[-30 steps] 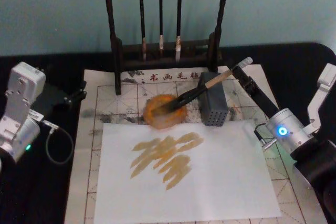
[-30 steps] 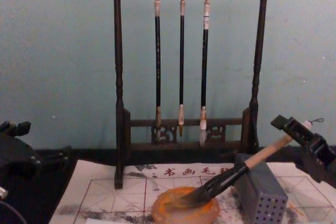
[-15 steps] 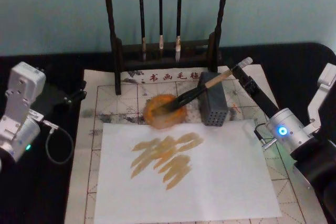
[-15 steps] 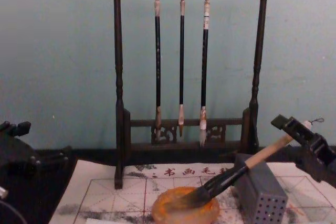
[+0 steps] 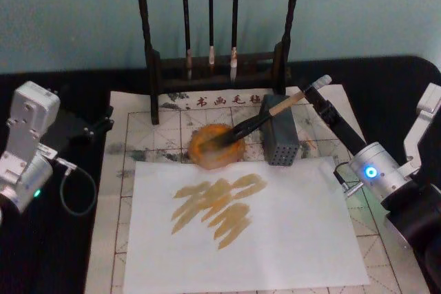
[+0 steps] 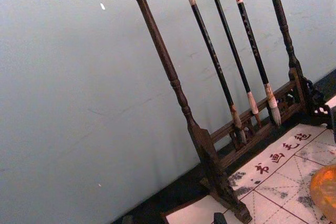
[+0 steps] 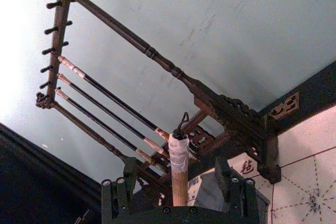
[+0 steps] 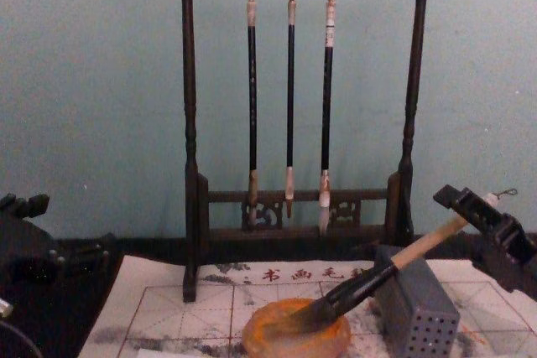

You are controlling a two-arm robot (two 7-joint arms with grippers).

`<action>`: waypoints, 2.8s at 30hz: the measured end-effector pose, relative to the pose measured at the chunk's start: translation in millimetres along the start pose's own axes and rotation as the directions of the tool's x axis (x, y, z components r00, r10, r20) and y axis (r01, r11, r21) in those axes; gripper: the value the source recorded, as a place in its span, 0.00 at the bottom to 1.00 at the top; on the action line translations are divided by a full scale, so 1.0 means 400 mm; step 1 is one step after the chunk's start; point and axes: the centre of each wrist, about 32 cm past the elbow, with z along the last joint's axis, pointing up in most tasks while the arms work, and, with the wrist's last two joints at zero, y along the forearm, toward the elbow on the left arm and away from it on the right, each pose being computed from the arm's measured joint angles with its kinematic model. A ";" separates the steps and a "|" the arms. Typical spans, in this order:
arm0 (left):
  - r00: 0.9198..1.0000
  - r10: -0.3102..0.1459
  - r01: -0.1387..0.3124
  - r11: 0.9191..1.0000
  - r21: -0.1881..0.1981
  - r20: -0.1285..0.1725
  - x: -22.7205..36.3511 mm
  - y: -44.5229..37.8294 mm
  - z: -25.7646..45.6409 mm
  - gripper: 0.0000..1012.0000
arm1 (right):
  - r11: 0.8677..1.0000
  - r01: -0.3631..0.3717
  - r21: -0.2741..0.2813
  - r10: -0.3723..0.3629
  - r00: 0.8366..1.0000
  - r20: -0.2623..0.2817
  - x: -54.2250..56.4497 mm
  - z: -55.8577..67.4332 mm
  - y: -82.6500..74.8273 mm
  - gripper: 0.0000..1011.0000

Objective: Pick up the brush from the inkstone, write on the paper, then place the brush back to its original position.

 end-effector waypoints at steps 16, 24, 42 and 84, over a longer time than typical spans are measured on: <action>1.000 0.000 0.000 1.000 0.000 0.000 0.000 0.000 0.000 0.99 | 1.000 0.000 -0.001 0.000 1.000 0.001 0.000 0.000 0.000 0.57; 1.000 0.000 0.000 1.000 0.000 0.000 0.000 0.000 0.000 0.99 | 1.000 0.000 -0.001 0.000 1.000 0.001 0.000 0.000 0.000 0.28; 1.000 0.000 0.000 1.000 0.000 0.000 0.000 0.000 0.000 0.99 | 1.000 0.000 -0.001 0.000 1.000 0.001 0.000 0.000 0.000 0.17; 1.000 0.000 0.000 1.000 0.000 0.000 0.000 0.000 0.000 0.99 | 0.970 -0.211 -0.122 0.219 0.974 0.059 -0.072 0.026 -0.005 0.17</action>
